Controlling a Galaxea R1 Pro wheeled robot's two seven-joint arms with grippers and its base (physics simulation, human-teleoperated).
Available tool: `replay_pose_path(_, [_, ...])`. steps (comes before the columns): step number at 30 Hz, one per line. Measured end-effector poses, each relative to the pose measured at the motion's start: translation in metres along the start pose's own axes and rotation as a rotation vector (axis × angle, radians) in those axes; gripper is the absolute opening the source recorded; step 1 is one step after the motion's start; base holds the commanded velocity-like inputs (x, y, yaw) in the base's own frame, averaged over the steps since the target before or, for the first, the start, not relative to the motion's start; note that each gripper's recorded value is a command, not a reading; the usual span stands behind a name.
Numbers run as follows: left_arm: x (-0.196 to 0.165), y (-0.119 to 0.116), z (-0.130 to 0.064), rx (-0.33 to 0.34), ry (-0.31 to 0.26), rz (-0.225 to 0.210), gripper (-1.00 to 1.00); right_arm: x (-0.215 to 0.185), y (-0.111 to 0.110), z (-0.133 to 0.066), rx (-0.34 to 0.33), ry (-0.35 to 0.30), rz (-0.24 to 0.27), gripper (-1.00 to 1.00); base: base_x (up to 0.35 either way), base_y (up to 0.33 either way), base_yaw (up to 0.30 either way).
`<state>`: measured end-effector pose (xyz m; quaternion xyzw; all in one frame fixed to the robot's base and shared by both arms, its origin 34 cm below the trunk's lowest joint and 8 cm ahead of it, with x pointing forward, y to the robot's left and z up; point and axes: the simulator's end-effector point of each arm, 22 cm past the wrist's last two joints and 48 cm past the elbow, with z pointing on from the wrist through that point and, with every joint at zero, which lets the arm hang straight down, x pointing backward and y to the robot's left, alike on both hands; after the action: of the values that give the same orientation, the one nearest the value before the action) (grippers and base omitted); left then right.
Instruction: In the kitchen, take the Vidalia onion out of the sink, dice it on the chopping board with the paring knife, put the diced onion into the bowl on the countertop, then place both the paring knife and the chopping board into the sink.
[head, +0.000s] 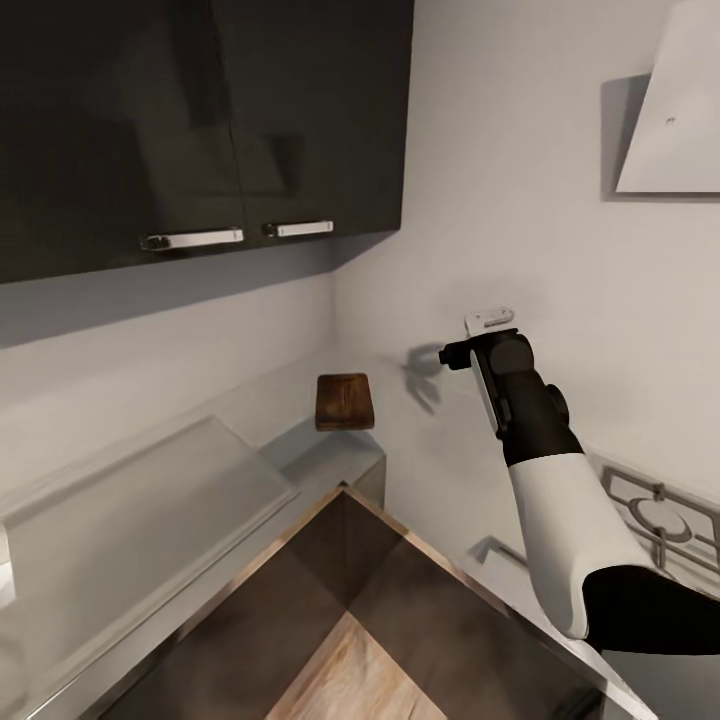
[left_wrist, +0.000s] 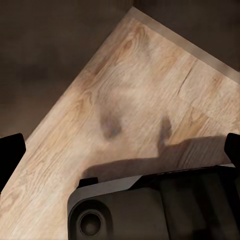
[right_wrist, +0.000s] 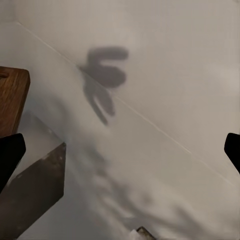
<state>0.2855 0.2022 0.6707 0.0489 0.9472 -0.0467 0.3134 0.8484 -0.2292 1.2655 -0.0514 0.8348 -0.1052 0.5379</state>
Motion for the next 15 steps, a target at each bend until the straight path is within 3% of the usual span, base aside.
replay_pose_path(15, [0.0001,0.0,0.0001,0.0,0.0,0.0,1.0,0.0006,0.0002,0.0006,0.0,0.002,0.0,1.0,0.122,0.0,0.0])
